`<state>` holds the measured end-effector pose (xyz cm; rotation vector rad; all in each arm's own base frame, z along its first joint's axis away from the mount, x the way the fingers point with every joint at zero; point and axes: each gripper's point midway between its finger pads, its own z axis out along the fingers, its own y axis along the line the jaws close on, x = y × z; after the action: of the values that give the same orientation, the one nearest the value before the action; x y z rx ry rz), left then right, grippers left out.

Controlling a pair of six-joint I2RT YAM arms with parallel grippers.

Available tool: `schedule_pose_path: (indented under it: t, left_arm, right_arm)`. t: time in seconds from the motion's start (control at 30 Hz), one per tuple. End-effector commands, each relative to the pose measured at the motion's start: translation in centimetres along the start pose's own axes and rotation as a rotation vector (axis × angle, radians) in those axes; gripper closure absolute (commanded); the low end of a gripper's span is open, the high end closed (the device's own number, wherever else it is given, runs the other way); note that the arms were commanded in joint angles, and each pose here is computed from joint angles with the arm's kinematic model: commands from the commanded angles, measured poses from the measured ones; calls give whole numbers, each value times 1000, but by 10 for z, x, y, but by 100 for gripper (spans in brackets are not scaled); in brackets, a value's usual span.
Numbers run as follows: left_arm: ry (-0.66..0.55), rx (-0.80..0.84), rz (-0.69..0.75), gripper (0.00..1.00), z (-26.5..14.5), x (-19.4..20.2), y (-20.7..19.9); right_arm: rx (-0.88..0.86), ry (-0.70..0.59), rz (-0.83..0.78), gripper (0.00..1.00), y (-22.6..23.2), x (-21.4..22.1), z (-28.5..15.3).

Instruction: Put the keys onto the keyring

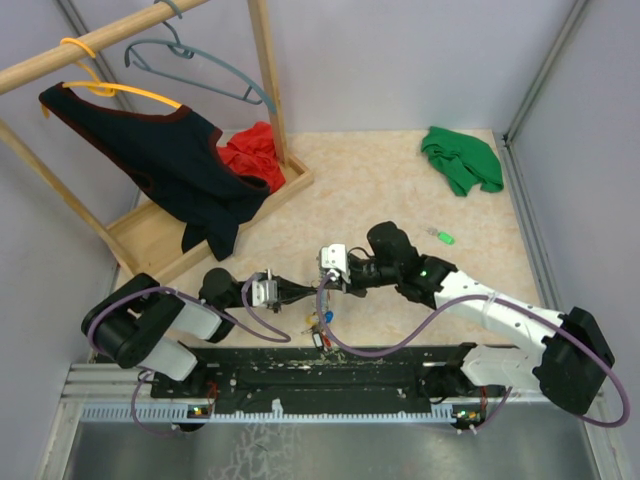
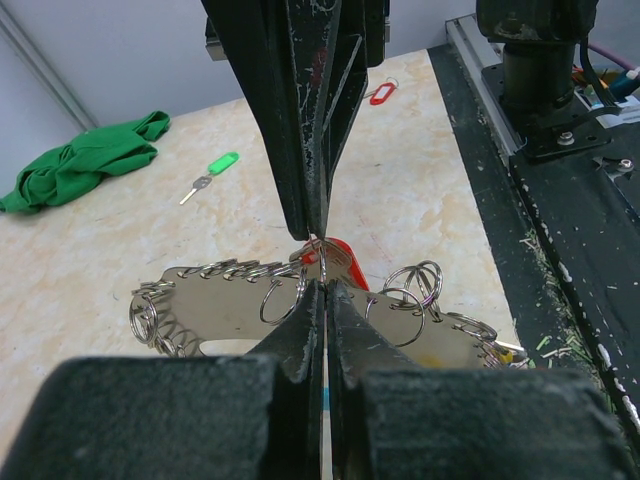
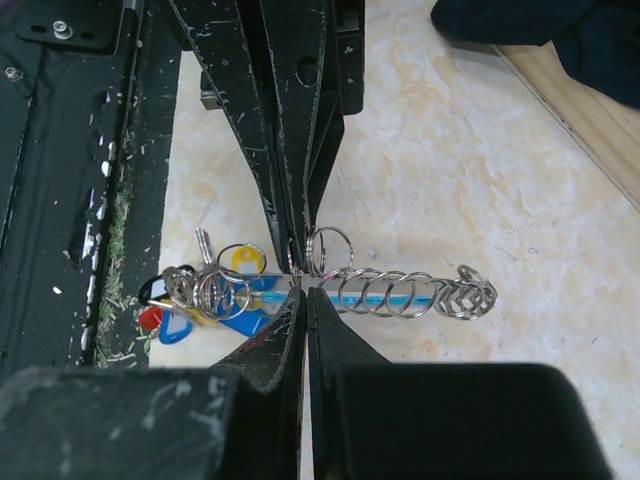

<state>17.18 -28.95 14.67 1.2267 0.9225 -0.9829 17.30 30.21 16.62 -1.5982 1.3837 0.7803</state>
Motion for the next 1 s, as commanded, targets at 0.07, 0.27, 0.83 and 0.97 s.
schedule_pose_path:
  t: [0.07,0.27,0.83,0.97]
  left_arm:
    - [-192,-31,225,100,4,-62,17]
    - [-190,-29,216,100,4,-61,16]
    - [-189,-71,202,100,2,-62,21]
    - [-179,-112,205,100,-2,-60,25]
  right_arm:
    - [24,-58,-40,100,-6,-14,-2]
    - [22,-71,-43,100,-5,-16,-2]
    - [69,-111,-28,100,-6,-23,-9]
    - [135,-58,100,100,-14,-12,-11]
